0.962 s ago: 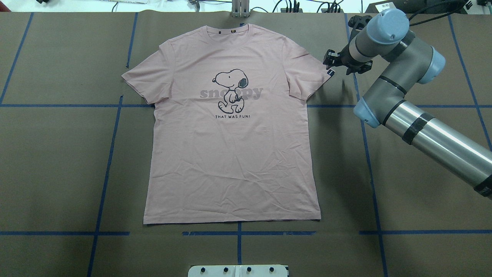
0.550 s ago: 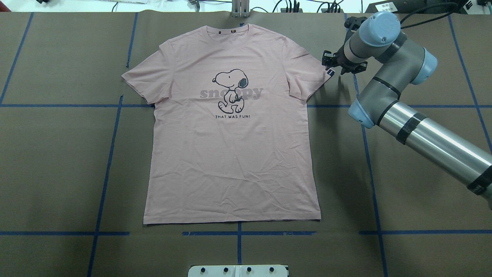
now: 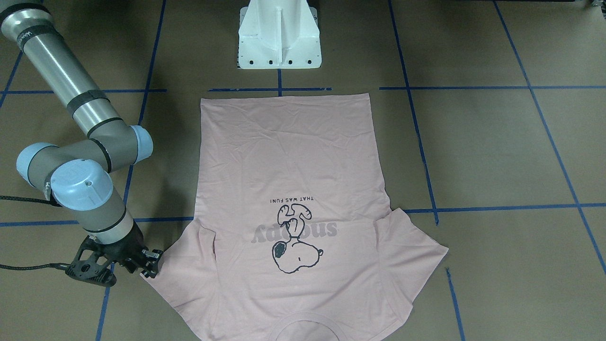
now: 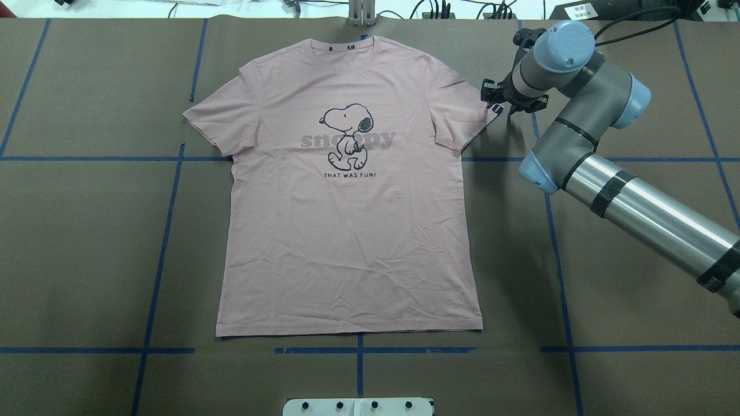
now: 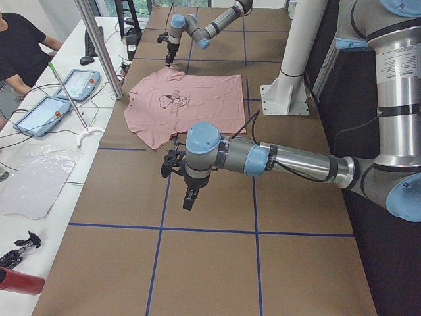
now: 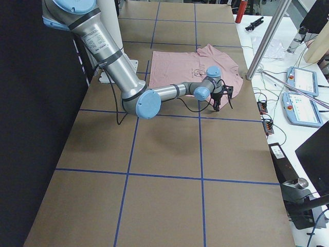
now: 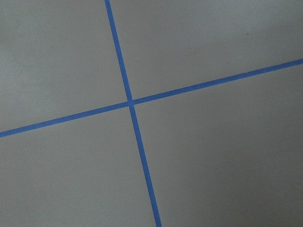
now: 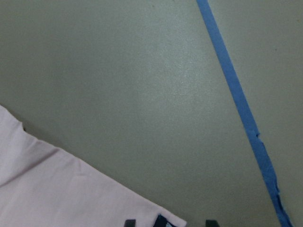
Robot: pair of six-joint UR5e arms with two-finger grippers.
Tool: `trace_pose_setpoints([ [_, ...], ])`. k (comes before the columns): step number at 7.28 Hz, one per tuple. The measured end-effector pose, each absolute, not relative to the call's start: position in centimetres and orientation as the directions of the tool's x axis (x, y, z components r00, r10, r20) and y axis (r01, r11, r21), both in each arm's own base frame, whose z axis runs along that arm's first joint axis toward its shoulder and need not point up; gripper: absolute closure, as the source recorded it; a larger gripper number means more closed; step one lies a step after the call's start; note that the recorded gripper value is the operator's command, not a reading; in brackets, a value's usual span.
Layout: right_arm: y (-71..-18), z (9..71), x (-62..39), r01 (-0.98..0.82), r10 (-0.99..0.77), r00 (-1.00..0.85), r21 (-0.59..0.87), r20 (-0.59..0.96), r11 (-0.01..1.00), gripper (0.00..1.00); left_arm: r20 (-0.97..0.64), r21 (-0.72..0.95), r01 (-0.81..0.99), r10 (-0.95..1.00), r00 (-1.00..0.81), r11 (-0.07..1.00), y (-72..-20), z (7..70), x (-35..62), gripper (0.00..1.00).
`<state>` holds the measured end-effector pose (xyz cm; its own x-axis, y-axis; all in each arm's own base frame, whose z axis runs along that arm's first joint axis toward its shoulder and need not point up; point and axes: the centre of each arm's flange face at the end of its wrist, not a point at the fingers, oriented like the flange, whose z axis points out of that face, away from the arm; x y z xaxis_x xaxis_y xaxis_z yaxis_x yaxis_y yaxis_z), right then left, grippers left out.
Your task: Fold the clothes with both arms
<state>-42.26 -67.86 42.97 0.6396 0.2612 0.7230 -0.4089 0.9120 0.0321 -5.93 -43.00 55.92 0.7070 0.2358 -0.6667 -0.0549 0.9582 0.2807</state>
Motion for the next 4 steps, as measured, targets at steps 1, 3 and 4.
trace_pose_setpoints([
  [1,-68.03,43.09,-42.44,-0.408,0.264,0.642,0.03,0.72,0.912,1.0,-0.667,0.281,-0.055,0.236,0.707,0.958,-43.01,55.92,-5.93,0.0],
  [3,-68.21,43.17,-42.5,-0.411,0.268,0.644,0.028,0.717,0.911,1.0,-0.667,0.282,-0.055,0.236,0.707,0.958,-43.01,55.91,-5.93,0.0],
  [4,-68.29,42.84,-42.51,-0.411,0.265,0.642,0.031,0.72,0.911,1.0,-0.667,0.281,-0.055,0.236,0.707,0.958,-43.0,55.92,-5.93,0.0],
])
